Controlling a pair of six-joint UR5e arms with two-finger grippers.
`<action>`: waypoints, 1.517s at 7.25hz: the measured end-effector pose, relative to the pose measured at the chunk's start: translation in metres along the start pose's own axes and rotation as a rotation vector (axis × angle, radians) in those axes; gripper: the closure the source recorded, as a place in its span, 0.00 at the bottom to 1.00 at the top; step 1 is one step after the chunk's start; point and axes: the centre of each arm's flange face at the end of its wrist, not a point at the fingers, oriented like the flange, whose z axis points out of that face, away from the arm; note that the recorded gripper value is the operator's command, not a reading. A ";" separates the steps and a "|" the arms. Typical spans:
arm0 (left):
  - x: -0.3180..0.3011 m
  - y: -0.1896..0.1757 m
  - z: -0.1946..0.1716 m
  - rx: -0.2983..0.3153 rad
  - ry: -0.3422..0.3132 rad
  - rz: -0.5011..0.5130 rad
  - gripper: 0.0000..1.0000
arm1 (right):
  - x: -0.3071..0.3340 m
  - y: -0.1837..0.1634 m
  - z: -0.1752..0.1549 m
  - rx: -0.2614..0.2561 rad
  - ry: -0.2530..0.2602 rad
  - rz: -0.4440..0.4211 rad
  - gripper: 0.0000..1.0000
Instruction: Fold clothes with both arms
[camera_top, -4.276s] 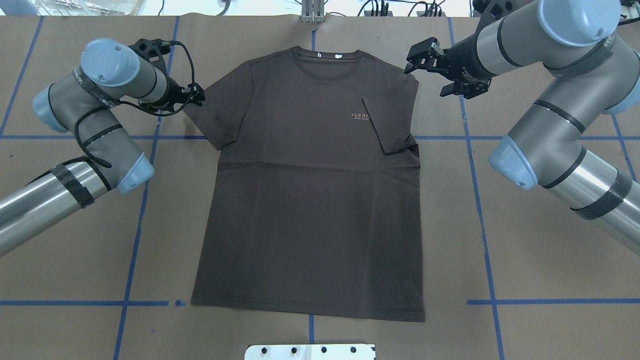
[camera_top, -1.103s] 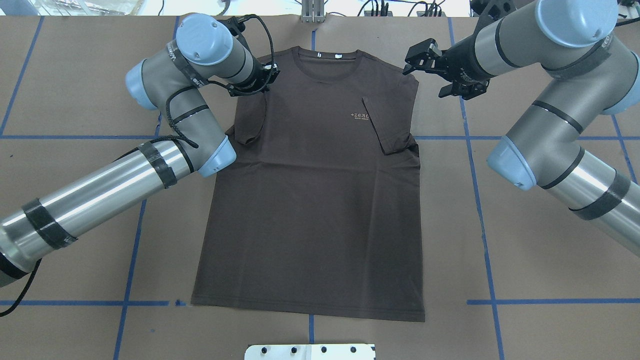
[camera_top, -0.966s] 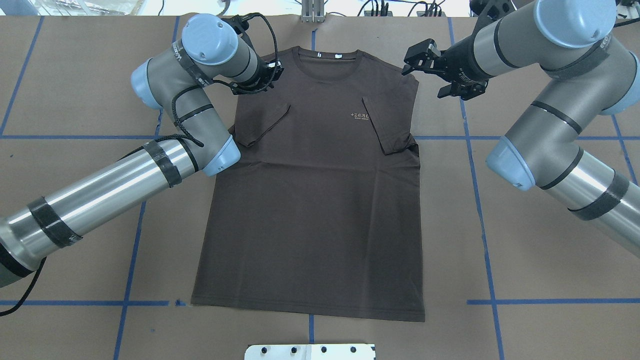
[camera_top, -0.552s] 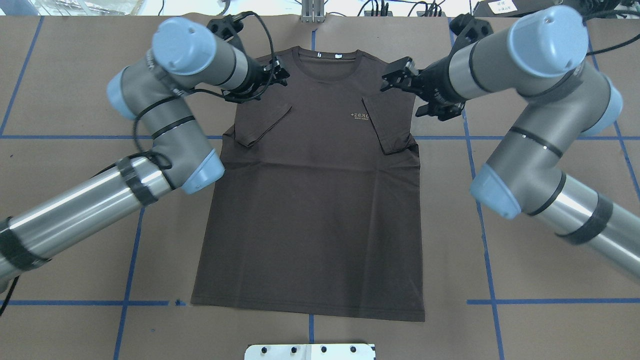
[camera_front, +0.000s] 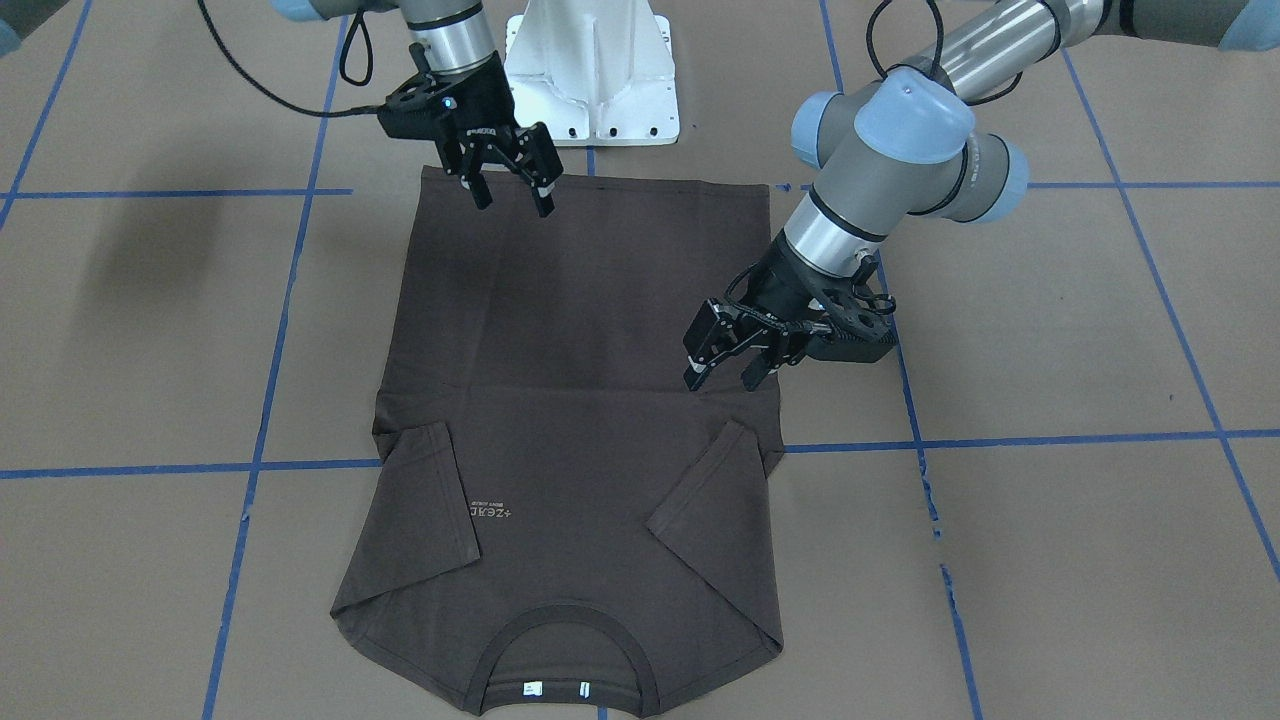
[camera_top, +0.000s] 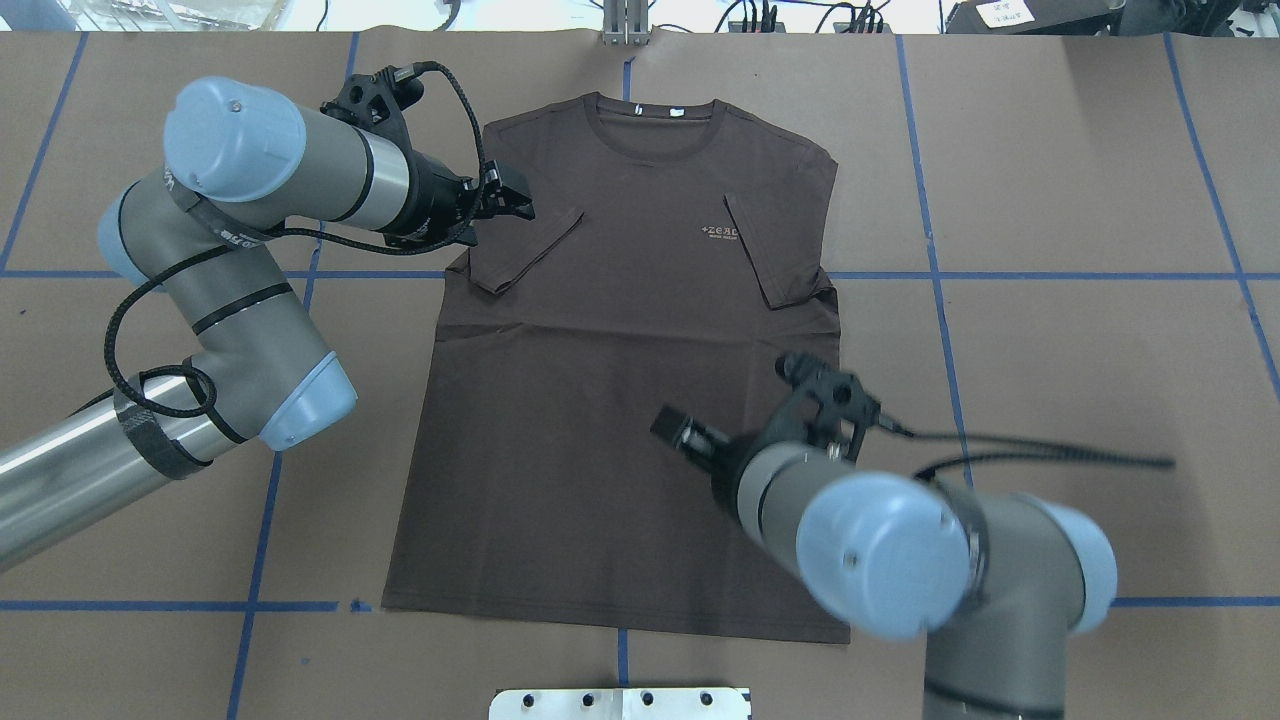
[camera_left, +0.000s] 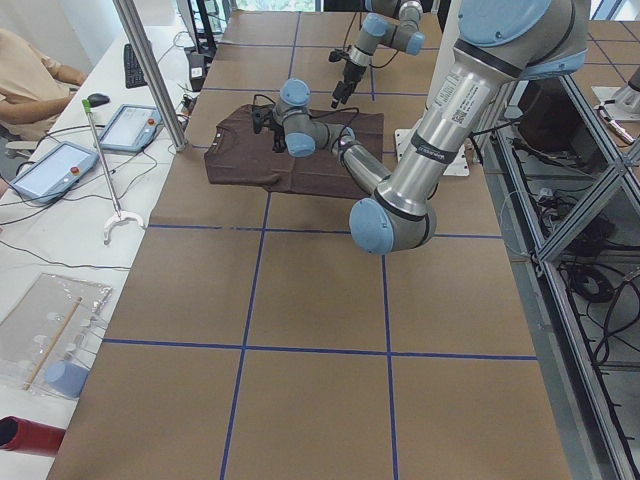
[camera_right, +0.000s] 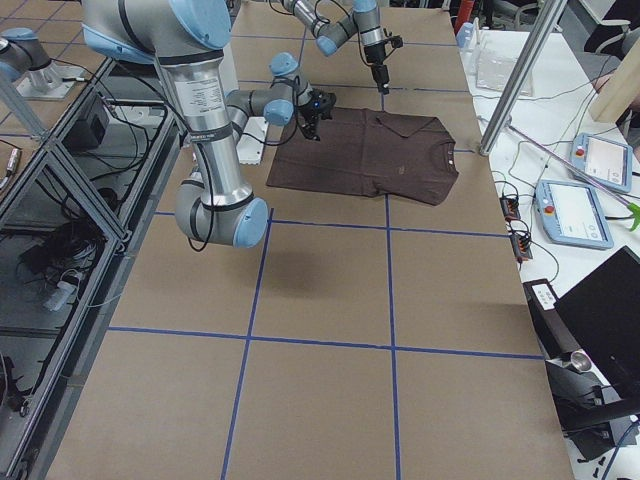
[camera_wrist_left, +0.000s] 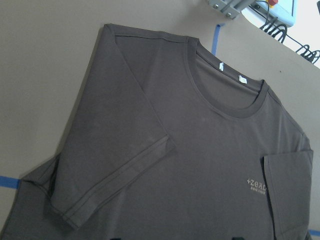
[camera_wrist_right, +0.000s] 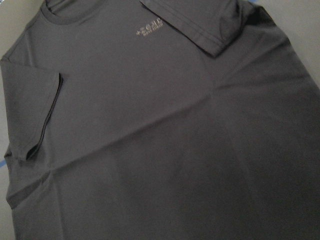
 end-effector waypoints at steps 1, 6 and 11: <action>-0.004 0.000 0.001 -0.005 -0.005 0.012 0.20 | 0.033 0.024 0.003 0.001 0.044 0.046 0.08; -0.010 0.001 0.007 -0.010 -0.017 0.012 0.20 | 0.135 0.042 0.035 0.024 0.232 0.046 0.15; -0.008 0.001 0.008 -0.007 -0.016 0.009 0.19 | 0.162 0.053 0.032 -0.014 0.286 0.019 0.42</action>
